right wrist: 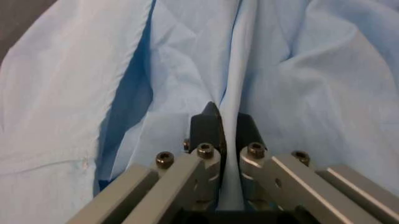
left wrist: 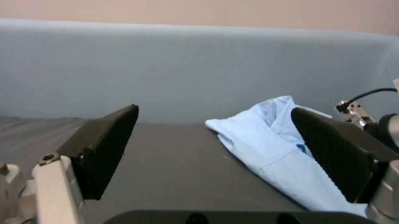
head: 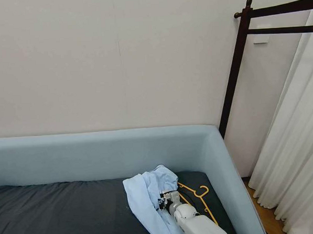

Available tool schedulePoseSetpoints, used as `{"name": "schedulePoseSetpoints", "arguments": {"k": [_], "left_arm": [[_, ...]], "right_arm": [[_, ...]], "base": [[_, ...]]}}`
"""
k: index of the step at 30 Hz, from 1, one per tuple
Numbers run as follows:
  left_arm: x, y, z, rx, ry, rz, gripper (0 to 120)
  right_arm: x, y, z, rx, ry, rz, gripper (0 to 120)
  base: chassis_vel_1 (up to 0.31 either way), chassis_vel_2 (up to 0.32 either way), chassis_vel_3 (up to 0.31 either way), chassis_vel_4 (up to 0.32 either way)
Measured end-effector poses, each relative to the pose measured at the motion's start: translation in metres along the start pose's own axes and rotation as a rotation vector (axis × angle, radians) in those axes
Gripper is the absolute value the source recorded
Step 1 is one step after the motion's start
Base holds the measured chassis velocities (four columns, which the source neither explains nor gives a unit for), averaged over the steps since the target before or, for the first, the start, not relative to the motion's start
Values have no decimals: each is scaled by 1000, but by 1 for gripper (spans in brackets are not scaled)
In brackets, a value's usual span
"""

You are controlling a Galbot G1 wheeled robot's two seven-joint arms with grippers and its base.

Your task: Pick up the clothes from the sofa and hang them on the clothes hanger.

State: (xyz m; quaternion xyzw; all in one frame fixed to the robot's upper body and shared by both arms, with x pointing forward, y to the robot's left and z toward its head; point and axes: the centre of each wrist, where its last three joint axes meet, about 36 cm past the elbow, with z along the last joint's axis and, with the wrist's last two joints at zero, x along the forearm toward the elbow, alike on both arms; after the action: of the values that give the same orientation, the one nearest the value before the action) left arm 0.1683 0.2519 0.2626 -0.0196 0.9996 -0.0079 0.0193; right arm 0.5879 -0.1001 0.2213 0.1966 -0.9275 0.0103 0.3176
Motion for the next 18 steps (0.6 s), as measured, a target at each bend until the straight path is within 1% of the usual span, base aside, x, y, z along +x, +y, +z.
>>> {"name": "schedulePoseSetpoints", "arguments": {"k": [8,10,12,13,14,16,18], "left_arm": [[-1,-1,2,4,1,-11,96],[-2,-1,2,6,-1,-15,96],[-4,0,1,14,-4,-22,96],[-5,0,1,16,-5,-28,96],[-5,0,1,16,-5,-28,96],[-7,1,2,21,-6,-34,96],[-9,1,2,25,-9,-41,96]], "right_arm": [[7,0,-12,-1,-64,-3,0],[15,1,-26,3,-114,-20,0],[30,7,-48,7,-188,-65,0],[35,9,-56,8,-212,-79,0],[35,9,-56,8,-212,-79,0],[50,19,-84,8,-277,-119,0],[65,30,-125,6,-363,-161,0]], "base": [[0,0,0,0],[0,0,0,0],[0,0,0,0],[0,0,0,0],[0,0,0,0],[0,0,0,0],[0,0,0,0]]}}
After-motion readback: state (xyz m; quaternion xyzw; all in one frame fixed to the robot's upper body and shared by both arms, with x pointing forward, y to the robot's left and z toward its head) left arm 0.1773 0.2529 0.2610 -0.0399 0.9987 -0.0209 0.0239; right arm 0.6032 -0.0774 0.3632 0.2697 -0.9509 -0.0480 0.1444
